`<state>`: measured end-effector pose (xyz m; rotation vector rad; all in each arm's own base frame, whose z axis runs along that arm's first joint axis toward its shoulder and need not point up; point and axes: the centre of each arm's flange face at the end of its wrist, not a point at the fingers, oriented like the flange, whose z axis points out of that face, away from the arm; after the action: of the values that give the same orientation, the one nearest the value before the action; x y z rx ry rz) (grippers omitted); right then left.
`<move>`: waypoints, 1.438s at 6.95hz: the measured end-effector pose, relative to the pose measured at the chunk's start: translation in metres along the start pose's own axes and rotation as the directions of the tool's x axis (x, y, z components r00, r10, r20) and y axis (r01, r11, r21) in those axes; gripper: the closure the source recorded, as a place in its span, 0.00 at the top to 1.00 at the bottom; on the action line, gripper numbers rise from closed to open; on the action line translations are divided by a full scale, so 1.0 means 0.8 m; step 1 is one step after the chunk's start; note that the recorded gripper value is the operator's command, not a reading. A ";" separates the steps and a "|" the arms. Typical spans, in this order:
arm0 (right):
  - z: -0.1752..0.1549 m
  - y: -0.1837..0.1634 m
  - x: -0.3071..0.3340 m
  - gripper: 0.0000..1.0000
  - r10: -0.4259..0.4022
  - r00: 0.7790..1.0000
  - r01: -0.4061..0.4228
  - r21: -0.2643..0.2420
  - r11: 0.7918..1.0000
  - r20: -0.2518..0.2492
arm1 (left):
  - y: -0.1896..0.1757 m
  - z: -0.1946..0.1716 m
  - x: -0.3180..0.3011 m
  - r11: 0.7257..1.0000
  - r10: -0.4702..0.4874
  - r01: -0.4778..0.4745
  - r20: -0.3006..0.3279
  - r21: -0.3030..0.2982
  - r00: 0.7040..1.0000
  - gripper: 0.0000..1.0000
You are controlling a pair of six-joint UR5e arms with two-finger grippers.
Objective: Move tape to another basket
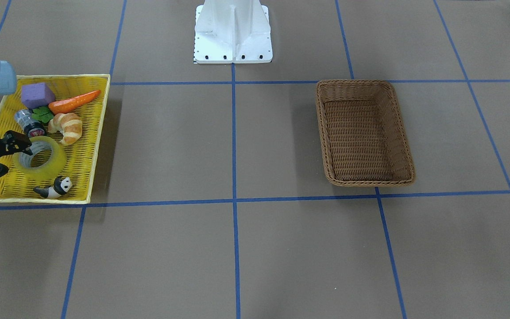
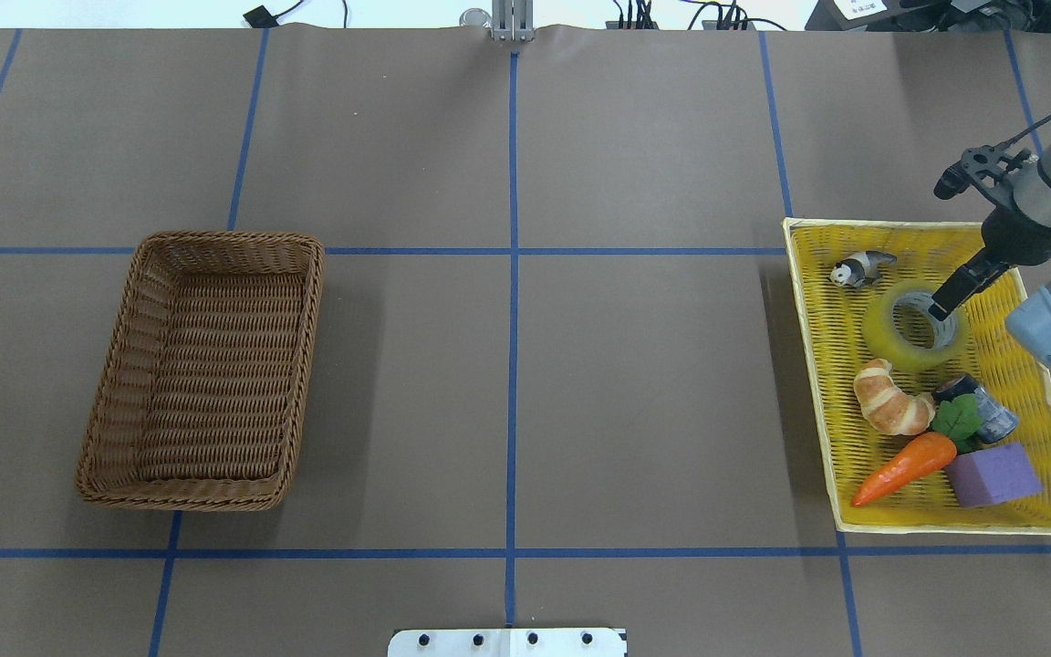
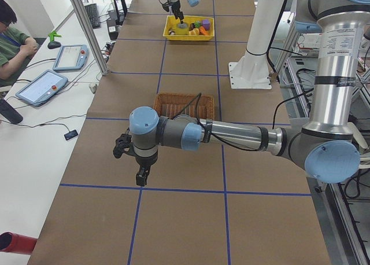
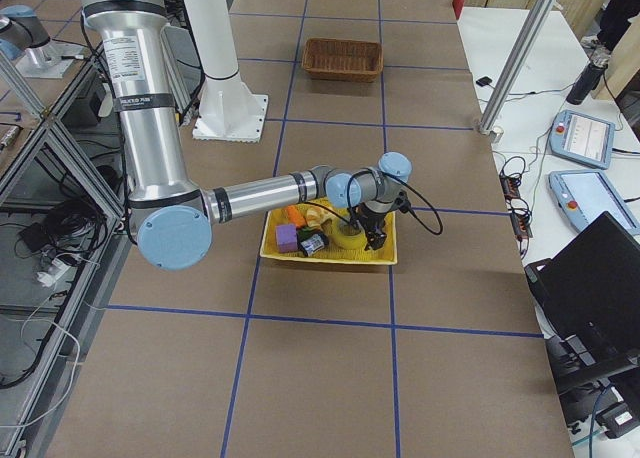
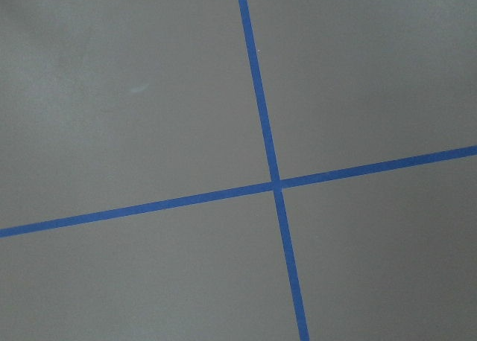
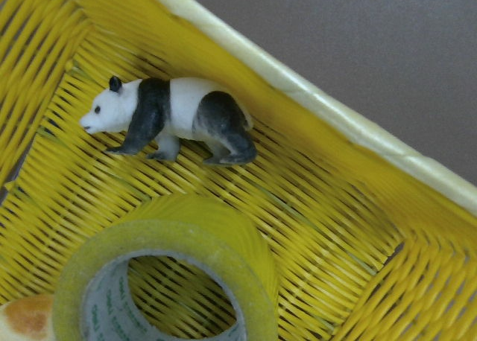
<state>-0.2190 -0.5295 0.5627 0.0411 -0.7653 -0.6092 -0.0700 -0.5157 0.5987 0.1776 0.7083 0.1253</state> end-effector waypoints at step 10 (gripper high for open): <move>-0.006 -0.010 -0.012 0.00 -0.042 0.997 0.043 0.009 0.999 -0.065 | 0.000 0.001 0.000 1.000 0.000 0.000 -0.001 0.000 1.000 0.99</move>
<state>-0.2256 -0.5319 0.5512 0.0867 -0.7057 -0.6414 -0.0698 -0.5156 0.5995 0.1775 0.7097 0.1259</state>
